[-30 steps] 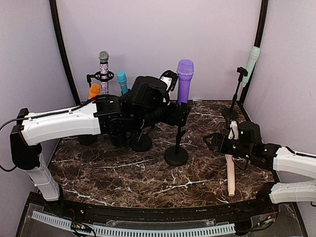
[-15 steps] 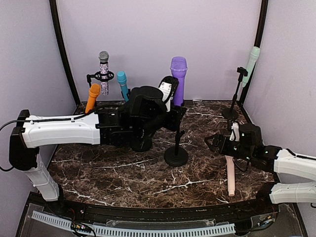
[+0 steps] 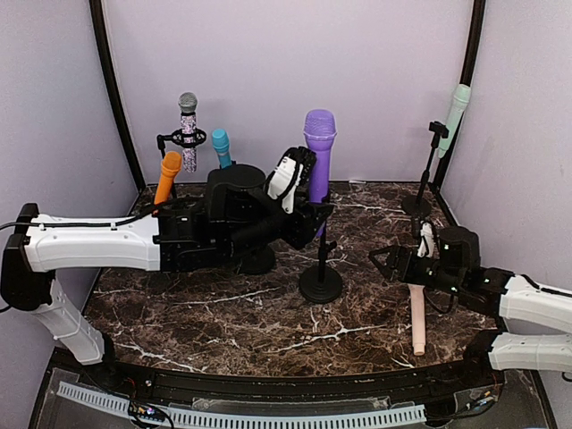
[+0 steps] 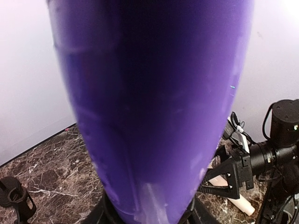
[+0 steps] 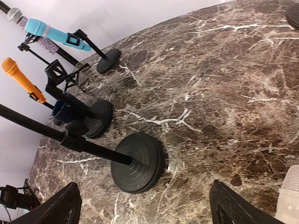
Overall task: Remove the microphone from the stand
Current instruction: Hold the microphone stand with the microphone at the center of the board.
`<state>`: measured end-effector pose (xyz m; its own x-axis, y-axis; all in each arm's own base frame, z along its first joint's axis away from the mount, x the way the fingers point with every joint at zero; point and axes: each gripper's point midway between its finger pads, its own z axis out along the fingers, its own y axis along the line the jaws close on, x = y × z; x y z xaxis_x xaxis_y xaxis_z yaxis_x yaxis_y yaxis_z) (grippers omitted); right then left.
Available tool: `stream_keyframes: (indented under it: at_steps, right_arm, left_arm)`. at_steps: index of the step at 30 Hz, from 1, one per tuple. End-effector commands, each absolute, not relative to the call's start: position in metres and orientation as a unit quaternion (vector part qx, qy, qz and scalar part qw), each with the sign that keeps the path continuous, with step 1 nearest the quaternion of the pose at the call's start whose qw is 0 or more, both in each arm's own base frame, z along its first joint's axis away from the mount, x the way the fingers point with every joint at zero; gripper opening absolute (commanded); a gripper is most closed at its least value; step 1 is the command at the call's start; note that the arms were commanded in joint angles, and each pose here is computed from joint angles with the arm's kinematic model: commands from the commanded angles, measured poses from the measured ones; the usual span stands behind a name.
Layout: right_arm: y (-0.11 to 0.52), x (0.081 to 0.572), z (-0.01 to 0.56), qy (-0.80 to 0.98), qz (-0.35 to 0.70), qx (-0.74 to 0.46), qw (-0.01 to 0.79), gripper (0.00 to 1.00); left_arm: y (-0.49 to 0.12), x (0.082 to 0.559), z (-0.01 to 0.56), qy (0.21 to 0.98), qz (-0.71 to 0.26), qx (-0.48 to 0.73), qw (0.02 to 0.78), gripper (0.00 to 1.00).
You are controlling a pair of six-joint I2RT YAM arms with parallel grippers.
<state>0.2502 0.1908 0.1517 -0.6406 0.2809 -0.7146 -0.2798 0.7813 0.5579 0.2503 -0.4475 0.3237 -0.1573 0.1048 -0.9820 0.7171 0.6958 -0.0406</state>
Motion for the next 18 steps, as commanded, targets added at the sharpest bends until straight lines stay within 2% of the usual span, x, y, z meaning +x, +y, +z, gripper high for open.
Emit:
stream_keyframes:
  at_steps: [1, 8, 18]
  right_arm:
    - [0.216, 0.236, 0.181, 0.806, 0.399, -0.069, 0.432, 0.96]
    - [0.241, 0.209, 0.2, 0.768, 0.479, -0.122, 0.407, 0.96]
    - [0.256, 0.186, 0.202, 0.747, 0.551, -0.105, 0.356, 0.96]
  left_arm:
    - [-0.437, 0.226, 0.357, 0.65, -0.341, 0.345, 0.585, 0.11]
    - [-0.428, 0.203, 0.35, 0.602, -0.42, 0.446, 0.512, 0.08]
    - [-0.423, 0.197, 0.364, 0.563, -0.434, 0.495, 0.5, 0.04]
